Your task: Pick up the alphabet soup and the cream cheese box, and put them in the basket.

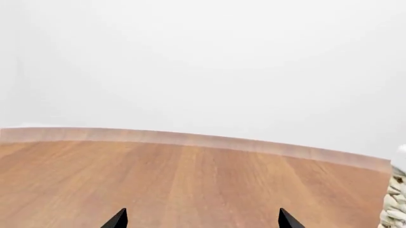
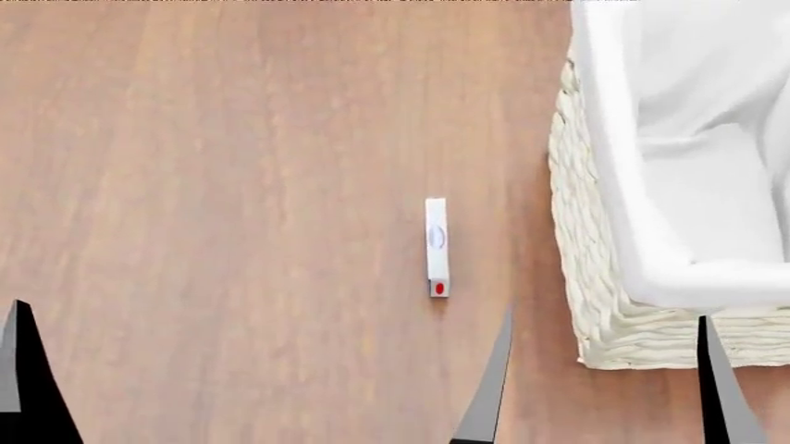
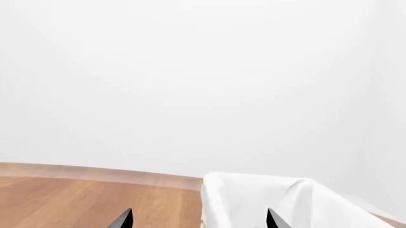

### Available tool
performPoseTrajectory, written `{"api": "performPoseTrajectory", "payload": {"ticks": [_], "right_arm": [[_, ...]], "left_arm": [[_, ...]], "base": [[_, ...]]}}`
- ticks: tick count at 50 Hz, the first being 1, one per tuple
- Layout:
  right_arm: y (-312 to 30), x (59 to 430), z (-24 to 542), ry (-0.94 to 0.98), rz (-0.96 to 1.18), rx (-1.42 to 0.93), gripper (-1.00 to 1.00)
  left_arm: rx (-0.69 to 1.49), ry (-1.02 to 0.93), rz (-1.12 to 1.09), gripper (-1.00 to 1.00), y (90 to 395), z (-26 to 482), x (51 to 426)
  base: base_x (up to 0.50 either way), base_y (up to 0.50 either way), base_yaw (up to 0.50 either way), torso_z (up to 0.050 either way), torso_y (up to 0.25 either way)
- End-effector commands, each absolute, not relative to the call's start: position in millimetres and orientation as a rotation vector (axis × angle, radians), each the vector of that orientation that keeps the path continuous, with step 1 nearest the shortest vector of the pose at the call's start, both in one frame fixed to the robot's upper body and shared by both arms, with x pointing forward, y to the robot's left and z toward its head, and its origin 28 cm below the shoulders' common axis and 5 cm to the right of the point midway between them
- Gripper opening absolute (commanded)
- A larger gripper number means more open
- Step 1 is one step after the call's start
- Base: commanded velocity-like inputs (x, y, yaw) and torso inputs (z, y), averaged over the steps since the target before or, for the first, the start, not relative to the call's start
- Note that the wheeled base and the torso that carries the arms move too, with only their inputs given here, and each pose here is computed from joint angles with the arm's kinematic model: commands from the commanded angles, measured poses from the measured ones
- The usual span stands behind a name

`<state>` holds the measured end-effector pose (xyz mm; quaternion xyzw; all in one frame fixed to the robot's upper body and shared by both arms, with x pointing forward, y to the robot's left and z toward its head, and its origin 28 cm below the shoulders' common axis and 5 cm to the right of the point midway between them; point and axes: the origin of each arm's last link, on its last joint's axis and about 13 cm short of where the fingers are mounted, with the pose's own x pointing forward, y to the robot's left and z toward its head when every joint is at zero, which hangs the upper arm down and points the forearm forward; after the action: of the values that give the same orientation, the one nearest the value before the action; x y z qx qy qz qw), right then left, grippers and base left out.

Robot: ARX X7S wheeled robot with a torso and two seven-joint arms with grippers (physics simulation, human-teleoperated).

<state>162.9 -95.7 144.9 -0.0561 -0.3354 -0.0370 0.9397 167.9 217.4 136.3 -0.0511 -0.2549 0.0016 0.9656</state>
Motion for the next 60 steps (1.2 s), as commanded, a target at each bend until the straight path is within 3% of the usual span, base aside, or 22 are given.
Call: {"api": "performPoseTrajectory", "payload": {"ticks": [1, 60], "right_arm": [[-95.9, 163.2, 144.1, -0.683, -0.076, -0.114, 1.0], [-94.9, 164.5, 141.7, -0.655, -0.06, -0.106, 1.0]], "left_arm": [[-0.119, -0.524, 0.005, 1.0, 217.9, 136.9, 167.2], [-0.125, -0.517, 0.0, 1.0, 217.1, 133.6, 168.2]], "base": [[0.0, 0.0, 0.0, 0.0, 0.0], [0.0, 0.0, -0.14, 0.0, 0.0]]}}
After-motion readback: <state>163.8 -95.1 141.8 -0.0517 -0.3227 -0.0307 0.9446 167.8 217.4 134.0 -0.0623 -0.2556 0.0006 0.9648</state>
